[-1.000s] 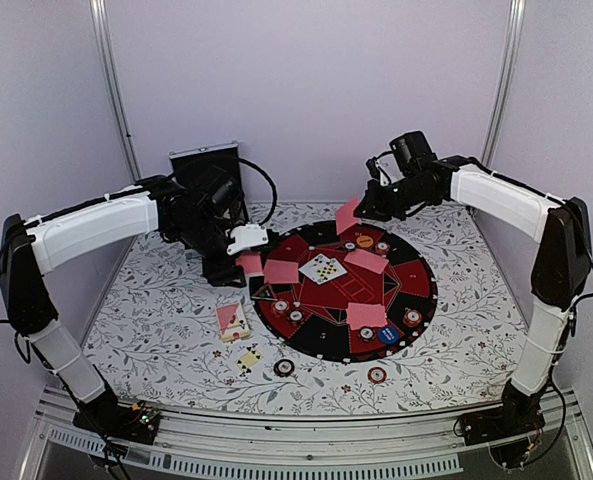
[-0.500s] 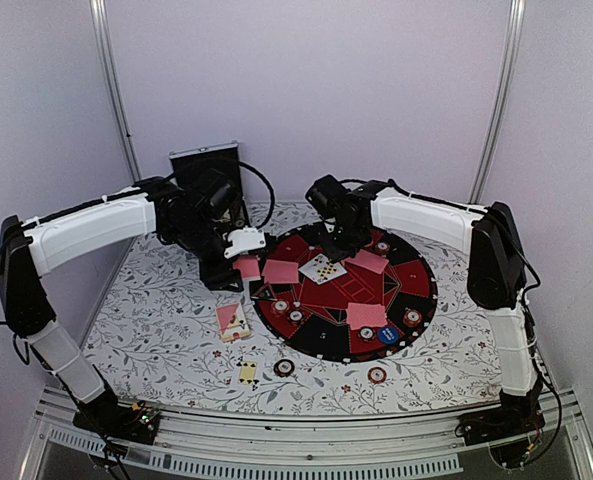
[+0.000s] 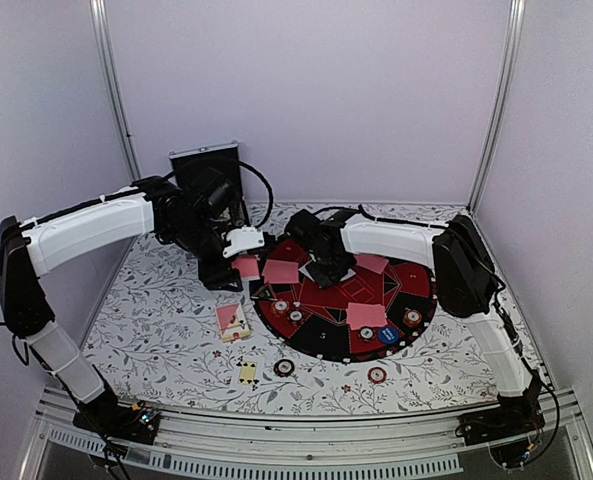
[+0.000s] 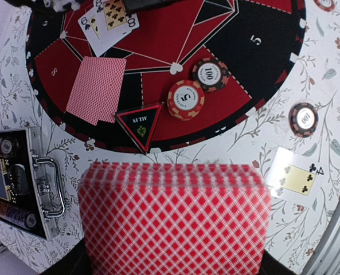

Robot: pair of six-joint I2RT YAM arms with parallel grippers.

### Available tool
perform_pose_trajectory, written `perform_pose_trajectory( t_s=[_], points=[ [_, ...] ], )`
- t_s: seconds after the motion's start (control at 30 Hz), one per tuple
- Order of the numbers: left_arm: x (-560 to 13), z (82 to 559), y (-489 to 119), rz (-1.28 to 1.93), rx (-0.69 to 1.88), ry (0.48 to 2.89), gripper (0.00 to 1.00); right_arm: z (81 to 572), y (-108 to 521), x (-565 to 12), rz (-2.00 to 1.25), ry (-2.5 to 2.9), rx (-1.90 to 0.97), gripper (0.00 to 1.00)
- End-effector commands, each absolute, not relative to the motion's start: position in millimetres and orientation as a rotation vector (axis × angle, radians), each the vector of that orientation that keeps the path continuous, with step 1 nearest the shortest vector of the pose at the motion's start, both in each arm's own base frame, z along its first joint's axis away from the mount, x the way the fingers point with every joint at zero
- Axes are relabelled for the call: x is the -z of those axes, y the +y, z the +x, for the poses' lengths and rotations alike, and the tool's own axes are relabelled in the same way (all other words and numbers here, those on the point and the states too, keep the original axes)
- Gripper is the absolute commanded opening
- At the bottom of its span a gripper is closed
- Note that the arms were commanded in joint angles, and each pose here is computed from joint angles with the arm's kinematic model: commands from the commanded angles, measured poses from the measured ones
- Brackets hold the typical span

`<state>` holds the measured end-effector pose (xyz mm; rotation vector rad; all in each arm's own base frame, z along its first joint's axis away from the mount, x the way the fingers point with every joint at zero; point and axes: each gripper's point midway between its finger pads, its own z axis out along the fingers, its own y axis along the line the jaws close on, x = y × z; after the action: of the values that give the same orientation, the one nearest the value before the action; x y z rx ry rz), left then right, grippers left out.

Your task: Distribute texas hold em gaming equipment

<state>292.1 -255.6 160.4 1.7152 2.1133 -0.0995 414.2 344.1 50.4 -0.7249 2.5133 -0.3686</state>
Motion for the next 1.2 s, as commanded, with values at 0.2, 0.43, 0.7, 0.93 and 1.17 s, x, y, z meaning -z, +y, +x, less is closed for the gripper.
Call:
perform_pose_trajectory(
  t_s=[0.2,0.43,0.7,0.93,1.17],
  points=[
    [-169,294,-253,1.682,0.114,2.108,0.00,396,374,-18,-0.798,2.594,0.191,0.06],
    [-169,293,-252,1.684,0.109,2.109,0.00,394,377,-17,-0.788,2.611,0.150,0.37],
    [-169,294,-254,1.683,0.117,2.109,0.00,399,374,-43,-0.732,2.609,0.085,0.49],
    [-173,295,-254,1.676,0.115,2.102,0.00,418,366,-123,-0.533,2.540,-0.146,0.92],
    [-176,295,-255,1.674,0.120,2.094,0.00,432,336,-188,-0.216,2.490,-0.601,0.99]
  ],
)
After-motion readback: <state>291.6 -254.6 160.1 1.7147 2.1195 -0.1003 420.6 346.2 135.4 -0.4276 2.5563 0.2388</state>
